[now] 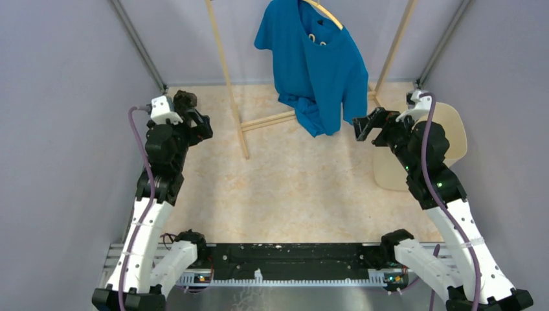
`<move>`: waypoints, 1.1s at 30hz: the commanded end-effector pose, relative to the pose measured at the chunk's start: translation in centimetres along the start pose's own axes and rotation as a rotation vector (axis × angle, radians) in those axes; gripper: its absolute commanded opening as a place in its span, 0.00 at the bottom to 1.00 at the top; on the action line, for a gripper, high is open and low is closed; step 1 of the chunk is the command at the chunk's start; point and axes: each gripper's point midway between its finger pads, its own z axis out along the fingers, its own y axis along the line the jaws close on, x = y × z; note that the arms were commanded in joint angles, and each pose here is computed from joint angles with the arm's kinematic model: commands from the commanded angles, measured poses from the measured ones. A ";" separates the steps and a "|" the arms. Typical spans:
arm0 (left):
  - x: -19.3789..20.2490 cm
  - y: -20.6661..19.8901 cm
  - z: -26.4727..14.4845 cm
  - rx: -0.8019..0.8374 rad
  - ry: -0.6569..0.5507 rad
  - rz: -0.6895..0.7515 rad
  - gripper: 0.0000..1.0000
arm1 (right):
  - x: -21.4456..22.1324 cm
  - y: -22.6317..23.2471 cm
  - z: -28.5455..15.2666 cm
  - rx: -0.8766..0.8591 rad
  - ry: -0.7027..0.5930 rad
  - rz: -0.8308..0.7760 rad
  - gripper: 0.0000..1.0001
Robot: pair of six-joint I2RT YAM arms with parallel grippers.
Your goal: Put the trash bags into the trash bin
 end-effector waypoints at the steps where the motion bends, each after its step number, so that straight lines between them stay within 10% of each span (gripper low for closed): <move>1: 2.1 1.7 2.9 -0.085 0.009 -0.021 0.99 | -2.0 1.0 -0.3 -0.037 -0.048 -0.005 0.99; 16: 8.8 14.7 15.9 -0.452 0.024 -0.495 0.99 | 0.2 2.2 -0.8 -0.165 0.005 -0.150 0.99; 33: 13.1 23.9 25.4 -0.682 0.051 -0.597 0.99 | 0.8 3.8 -3.1 -0.256 0.062 -0.125 0.99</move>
